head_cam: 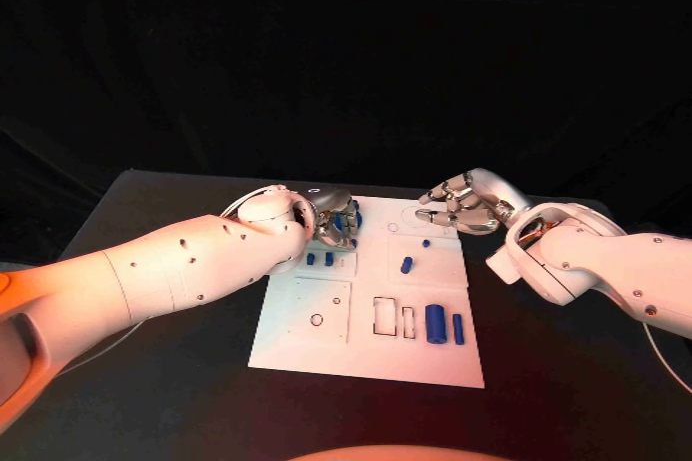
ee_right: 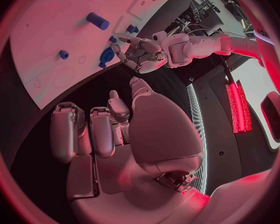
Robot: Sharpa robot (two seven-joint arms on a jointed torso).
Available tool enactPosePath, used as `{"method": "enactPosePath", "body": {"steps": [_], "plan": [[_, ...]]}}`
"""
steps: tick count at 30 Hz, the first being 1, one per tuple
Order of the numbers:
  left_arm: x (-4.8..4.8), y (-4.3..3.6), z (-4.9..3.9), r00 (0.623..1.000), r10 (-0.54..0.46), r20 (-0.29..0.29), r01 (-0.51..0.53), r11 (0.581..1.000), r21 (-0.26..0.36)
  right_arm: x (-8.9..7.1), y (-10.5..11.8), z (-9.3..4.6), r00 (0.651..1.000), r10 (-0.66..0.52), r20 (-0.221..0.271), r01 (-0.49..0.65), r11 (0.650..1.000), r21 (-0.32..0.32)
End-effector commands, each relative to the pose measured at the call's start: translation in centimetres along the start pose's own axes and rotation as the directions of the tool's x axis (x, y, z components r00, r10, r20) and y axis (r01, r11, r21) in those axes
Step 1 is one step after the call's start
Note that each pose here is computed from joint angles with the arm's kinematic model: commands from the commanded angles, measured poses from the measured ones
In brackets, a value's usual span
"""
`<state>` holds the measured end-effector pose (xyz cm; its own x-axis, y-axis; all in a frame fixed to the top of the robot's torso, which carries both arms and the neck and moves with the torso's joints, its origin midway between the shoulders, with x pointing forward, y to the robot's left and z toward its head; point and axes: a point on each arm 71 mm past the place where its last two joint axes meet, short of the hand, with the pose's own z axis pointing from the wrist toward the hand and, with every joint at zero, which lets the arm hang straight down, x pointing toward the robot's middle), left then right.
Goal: Assemble the parts on the task board
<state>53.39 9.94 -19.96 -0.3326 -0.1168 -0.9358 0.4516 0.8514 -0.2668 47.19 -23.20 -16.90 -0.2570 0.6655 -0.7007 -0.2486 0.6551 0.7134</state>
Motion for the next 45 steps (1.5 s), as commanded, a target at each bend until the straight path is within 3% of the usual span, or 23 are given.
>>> {"method": "enactPosePath", "body": {"steps": [1,29,45], "plan": [[0.24,-0.28,0.13,1.0,0.019,-0.023,-0.019,1.0,0.005,0.1,0.1,0.0,1.0,-0.002,-0.011,0.002,1.0,-0.013],[1.36,-0.36,1.02,0.997,0.028,-0.078,-0.03,0.999,-0.02,0.3,0.3,0.0,1.0,-0.001,-0.016,0.0,1.0,-0.015],[1.66,-0.3,1.02,0.995,0.015,-0.096,-0.017,1.0,-0.022,0.2,0.2,0.0,1.0,-0.001,-0.016,0.001,1.0,-0.014]]}}
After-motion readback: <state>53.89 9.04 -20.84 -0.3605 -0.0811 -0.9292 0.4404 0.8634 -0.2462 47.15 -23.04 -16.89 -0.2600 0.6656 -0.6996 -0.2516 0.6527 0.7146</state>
